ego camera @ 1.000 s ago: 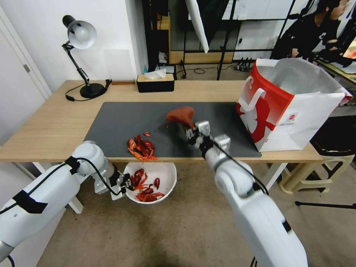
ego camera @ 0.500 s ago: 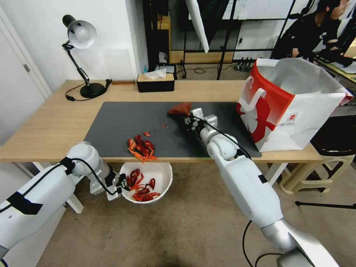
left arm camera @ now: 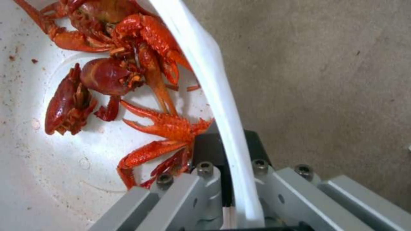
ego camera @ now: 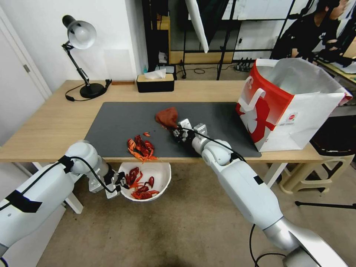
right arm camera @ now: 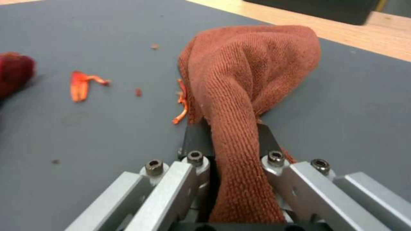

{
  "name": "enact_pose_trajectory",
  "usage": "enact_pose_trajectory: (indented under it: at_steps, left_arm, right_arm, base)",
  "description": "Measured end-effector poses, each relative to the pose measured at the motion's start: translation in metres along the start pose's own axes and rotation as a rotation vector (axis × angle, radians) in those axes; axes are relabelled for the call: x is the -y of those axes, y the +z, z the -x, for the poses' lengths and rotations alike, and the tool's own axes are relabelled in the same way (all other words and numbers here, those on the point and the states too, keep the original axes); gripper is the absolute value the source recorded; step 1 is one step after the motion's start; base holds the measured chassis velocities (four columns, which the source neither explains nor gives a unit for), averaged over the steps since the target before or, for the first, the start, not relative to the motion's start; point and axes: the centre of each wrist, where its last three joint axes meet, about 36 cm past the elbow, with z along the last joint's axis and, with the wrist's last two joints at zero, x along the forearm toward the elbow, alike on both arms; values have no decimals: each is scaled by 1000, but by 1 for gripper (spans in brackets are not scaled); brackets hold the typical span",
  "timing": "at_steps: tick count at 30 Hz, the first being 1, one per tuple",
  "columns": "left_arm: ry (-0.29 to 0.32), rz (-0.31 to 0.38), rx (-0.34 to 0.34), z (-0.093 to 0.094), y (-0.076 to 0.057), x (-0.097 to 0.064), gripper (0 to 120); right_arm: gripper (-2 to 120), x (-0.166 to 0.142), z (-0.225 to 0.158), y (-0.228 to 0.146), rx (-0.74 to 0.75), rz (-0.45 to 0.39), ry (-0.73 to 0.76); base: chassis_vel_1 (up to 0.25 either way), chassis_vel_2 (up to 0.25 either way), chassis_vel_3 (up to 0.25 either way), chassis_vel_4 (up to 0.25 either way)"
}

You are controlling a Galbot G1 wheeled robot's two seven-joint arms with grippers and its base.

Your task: Sweep shrimp from table into container with towel, then put container into takeout bag.

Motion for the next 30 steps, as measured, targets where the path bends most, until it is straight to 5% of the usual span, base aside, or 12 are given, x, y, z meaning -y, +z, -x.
enact_pose_trajectory:
  at_steps: [16,30]
  left_arm:
    - [-10,-14,-12,-8,4,7,0]
    - [-15,-18,-8,-7,5,8,0]
  right_arm:
    - [7,-14,21,1,10,-41,-147]
    - [7,-33,3,5,18,-78,-226]
  base:
    - [0,0,0,0]
    - [0,0,0,0]
